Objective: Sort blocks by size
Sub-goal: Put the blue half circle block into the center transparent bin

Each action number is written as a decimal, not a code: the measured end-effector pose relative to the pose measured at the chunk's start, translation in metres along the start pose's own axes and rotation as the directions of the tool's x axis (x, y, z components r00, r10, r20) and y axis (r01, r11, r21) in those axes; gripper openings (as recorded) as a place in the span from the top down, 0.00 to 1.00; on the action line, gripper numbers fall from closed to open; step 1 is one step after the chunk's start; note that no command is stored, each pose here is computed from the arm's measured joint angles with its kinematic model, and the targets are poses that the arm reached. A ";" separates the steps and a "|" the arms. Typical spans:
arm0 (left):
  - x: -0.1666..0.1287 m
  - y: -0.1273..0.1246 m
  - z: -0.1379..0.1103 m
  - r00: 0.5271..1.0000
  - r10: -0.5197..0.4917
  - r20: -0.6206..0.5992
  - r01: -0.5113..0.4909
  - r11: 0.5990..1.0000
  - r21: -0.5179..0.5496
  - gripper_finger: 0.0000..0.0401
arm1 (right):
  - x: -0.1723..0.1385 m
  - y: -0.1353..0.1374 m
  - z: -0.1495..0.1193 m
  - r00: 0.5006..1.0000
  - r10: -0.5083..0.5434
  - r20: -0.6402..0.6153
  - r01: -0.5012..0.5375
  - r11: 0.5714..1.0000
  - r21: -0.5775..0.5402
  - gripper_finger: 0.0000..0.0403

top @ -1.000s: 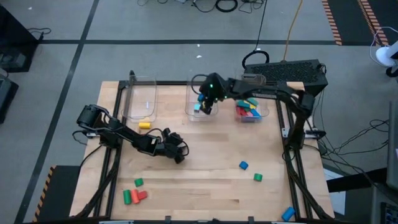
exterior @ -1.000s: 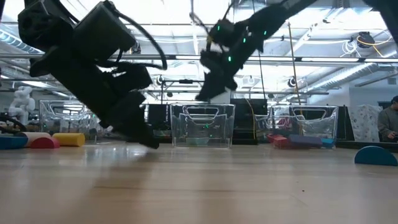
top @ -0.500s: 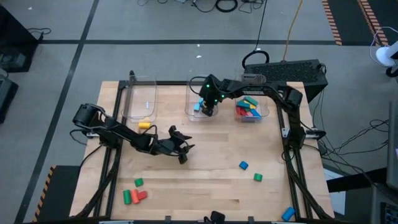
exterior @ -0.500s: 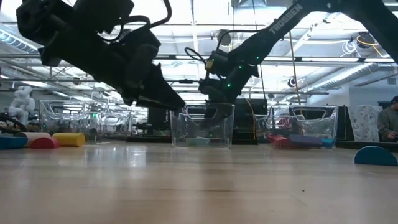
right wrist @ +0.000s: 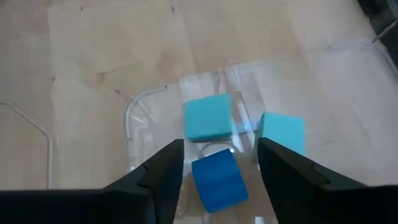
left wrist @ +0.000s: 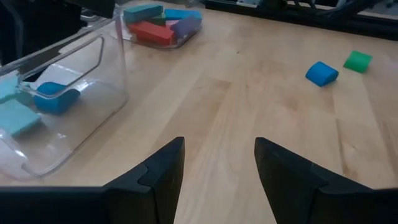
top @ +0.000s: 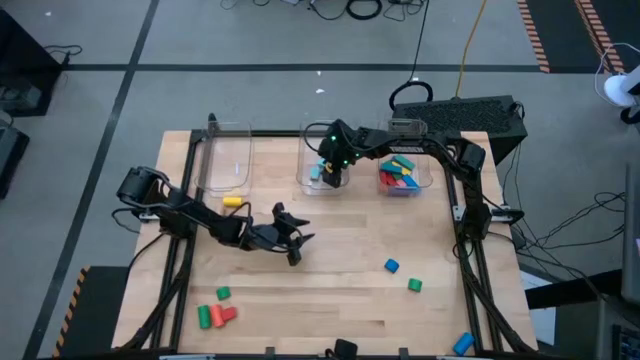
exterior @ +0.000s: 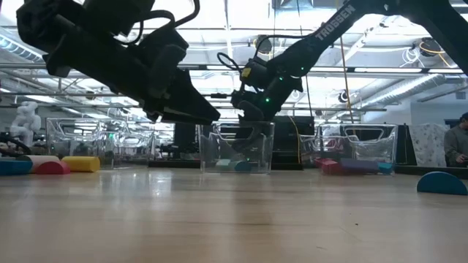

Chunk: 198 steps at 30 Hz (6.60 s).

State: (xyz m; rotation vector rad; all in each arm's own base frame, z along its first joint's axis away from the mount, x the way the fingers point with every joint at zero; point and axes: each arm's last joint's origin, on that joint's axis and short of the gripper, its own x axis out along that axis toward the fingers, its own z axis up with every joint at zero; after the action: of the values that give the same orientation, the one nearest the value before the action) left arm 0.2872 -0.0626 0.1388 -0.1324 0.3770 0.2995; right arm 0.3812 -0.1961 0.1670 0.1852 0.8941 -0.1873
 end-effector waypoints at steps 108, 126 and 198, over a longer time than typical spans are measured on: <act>-0.010 -0.016 -0.011 0.999 -0.027 -0.042 0.029 0.999 0.029 0.51 | -0.099 0.270 -0.197 0.908 -0.182 -0.378 0.281 0.932 0.227 0.97; -0.012 -0.018 -0.013 0.998 -0.028 -0.054 0.029 0.999 0.015 0.51 | -0.111 0.276 -0.183 0.951 -0.051 -0.306 0.113 0.976 0.187 0.50; 0.009 0.028 -0.010 0.981 0.118 -0.152 -0.102 0.989 0.110 0.51 | -0.045 0.023 0.012 0.940 -0.218 0.262 0.173 0.968 0.183 0.74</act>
State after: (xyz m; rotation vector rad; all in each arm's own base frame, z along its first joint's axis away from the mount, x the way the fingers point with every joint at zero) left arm 0.2833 -0.0351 0.1239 -0.0349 0.5571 0.3800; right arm 0.3676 -0.1728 0.2116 0.2101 0.6137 -0.4603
